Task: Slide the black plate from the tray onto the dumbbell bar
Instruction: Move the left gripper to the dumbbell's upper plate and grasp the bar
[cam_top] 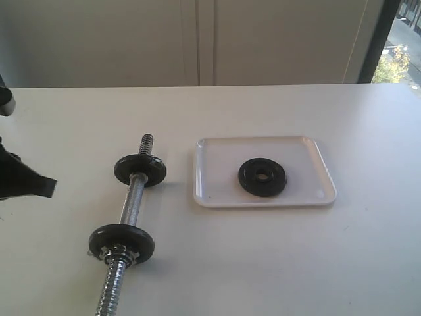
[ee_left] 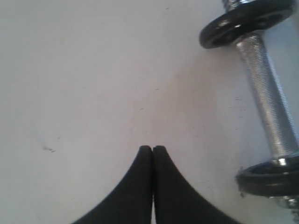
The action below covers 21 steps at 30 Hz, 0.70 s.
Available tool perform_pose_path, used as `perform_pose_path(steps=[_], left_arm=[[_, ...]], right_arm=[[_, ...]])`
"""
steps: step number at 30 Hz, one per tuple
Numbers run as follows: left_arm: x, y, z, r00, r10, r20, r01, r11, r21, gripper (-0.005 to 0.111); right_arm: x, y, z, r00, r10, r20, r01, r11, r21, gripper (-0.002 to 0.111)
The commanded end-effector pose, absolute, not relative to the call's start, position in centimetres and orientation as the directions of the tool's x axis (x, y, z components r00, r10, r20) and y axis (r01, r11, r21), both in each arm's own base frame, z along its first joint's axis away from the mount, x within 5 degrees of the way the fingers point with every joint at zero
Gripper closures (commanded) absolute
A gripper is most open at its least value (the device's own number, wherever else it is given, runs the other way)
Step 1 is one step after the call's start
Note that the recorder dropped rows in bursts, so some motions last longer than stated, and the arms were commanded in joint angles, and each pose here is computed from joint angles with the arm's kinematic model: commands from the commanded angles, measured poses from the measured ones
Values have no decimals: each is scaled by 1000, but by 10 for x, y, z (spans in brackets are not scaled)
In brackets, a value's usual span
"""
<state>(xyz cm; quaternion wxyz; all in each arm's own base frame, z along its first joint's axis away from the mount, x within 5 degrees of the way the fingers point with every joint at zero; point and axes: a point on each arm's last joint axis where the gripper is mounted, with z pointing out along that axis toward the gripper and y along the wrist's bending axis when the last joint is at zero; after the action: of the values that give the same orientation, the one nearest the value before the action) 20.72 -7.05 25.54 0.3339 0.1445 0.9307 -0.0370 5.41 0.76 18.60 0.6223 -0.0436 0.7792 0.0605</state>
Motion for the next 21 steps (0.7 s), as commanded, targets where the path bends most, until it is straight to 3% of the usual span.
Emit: perform_pose_path(steps=[1, 6, 8, 10, 13, 14, 21], left_arm=[[211, -97, 251, -697, 264, -667, 371, 928, -20, 107], [236, -128, 248, -766, 208, -608, 351, 928, -124, 107], [250, -138, 248, -814, 197, -546, 329, 932, -153, 100], [263, -147, 246, -839, 174, -516, 308, 933, -186, 82], [276, -158, 235, -875, 119, -469, 261, 932, -250, 45], [279, -161, 231, -882, 113, -457, 252, 933, -257, 39], [296, -171, 213, -900, 91, -426, 224, 935, -273, 37]], right_arm=[[55, 8, 192, -146, 11, -989, -155, 987, 34, 108], [54, 10, 223, 188, 69, -980, -192, 981, 33, 108], [54, 10, 224, 196, 71, -978, -193, 981, 32, 108], [54, 10, 224, 192, 70, -979, -192, 981, 32, 108], [54, 10, 224, 192, 70, -979, -192, 981, 32, 108], [54, 10, 224, 192, 70, -979, -192, 981, 32, 108], [54, 10, 224, 192, 70, -979, -192, 981, 32, 108]])
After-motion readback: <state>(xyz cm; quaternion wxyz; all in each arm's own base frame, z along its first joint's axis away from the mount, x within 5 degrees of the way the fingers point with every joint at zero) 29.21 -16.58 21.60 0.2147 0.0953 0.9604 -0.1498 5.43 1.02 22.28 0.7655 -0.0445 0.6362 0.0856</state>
